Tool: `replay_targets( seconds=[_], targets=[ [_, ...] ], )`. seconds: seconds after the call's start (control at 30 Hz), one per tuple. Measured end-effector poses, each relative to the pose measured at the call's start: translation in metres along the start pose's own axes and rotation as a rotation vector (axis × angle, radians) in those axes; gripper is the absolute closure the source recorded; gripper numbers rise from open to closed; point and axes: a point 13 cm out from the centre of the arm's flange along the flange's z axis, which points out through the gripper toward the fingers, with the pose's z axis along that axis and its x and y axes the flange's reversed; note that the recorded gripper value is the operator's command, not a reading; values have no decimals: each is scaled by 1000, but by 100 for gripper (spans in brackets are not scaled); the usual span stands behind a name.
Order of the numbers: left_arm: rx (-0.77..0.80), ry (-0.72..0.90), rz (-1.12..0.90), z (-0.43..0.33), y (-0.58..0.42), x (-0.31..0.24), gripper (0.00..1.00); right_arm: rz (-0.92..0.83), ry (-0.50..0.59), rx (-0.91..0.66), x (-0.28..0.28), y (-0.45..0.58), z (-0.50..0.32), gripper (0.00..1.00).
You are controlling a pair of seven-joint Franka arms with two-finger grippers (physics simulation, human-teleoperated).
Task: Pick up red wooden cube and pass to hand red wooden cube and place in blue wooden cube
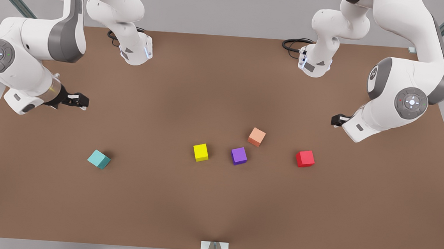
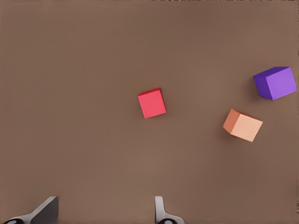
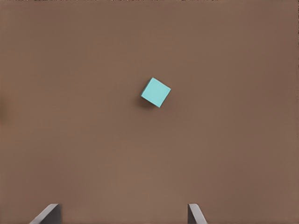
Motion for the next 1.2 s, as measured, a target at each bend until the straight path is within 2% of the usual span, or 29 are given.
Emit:
replay_targets(
  seconds=[0.1, 0.27, 0.37, 0.43, 0.57, 0.73, 1.17, 1.2],
  targets=[
    [1, 10, 1, 9, -2, -7, 0, 12, -4, 1, -1, -1, 0, 0],
    [11, 127, -48, 152, -30, -95, 0, 22, 13, 0, -1, 1, 8, 0],
    [23, 128, -131, 232, -39, -107, 0, 21, 29, -3, -5, 5, 16, 0],
    [31, 91, -188, 260, -45, -111, 0, 25, 30, -9, -6, 6, 17, 0],
    [50, 2, -296, 279, -48, -127, 0, 31, 26, -32, -7, 9, 17, 0],
    [47, 2, -381, 312, -44, -113, 0, 30, 18, -45, -9, 15, 14, 0],
    [53, -10, -346, 368, -36, -115, 0, 36, 21, -48, -14, 16, 24, 0],
    [54, -15, -342, 370, -36, -117, 10, 36, 23, -48, -15, 16, 25, 0]
  ],
)
